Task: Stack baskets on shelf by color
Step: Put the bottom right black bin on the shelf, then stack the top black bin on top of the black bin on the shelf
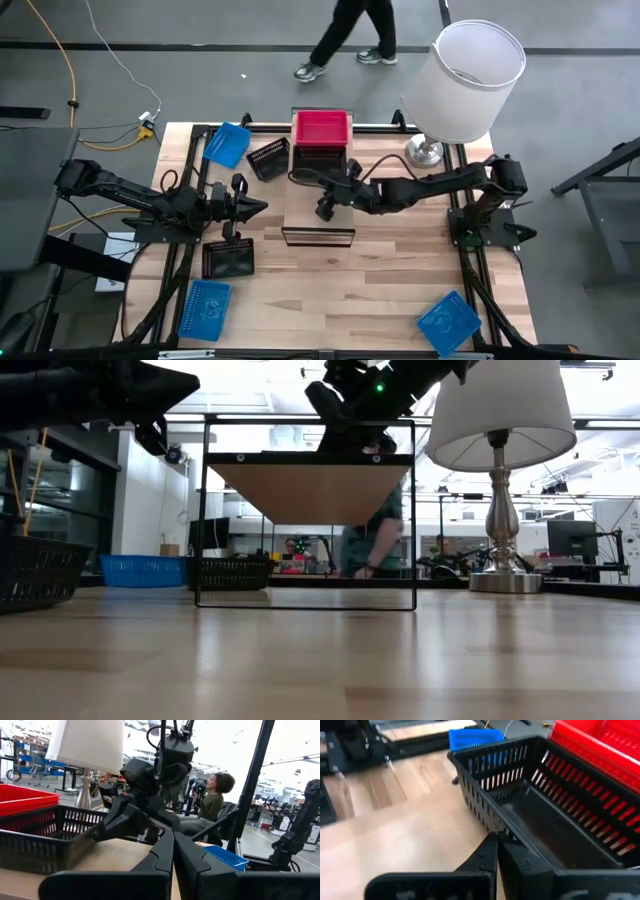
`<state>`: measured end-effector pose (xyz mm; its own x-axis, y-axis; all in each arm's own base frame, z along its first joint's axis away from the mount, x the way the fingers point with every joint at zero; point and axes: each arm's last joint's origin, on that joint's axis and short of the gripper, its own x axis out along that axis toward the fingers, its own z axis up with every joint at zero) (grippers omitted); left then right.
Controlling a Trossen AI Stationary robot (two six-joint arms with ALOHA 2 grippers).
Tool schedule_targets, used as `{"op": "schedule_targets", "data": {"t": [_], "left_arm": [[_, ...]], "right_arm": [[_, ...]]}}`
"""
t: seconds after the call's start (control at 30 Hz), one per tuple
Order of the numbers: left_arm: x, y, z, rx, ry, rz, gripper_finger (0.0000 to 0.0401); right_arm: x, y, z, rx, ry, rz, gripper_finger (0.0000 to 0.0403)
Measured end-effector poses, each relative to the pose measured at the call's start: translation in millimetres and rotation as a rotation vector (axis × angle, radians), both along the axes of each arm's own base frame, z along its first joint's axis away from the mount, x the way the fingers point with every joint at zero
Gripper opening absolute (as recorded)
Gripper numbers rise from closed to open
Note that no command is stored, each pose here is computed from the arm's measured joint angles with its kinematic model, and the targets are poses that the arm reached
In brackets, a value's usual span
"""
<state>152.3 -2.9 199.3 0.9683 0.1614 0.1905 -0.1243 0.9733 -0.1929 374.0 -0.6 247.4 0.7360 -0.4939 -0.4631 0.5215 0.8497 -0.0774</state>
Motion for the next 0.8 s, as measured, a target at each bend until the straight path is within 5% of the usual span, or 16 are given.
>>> {"op": "schedule_targets", "data": {"t": [0.53,0.8], "left_arm": [[0,0,0,0.000,0.000,0.002,0.0001],[0,0,-1,0.000,0.006,0.001,0.0001]], "right_arm": [[3,4,7,0.009,-0.081,0.022,0.0000],[-7,16,30,0.056,-0.117,0.187,0.0000]]}}
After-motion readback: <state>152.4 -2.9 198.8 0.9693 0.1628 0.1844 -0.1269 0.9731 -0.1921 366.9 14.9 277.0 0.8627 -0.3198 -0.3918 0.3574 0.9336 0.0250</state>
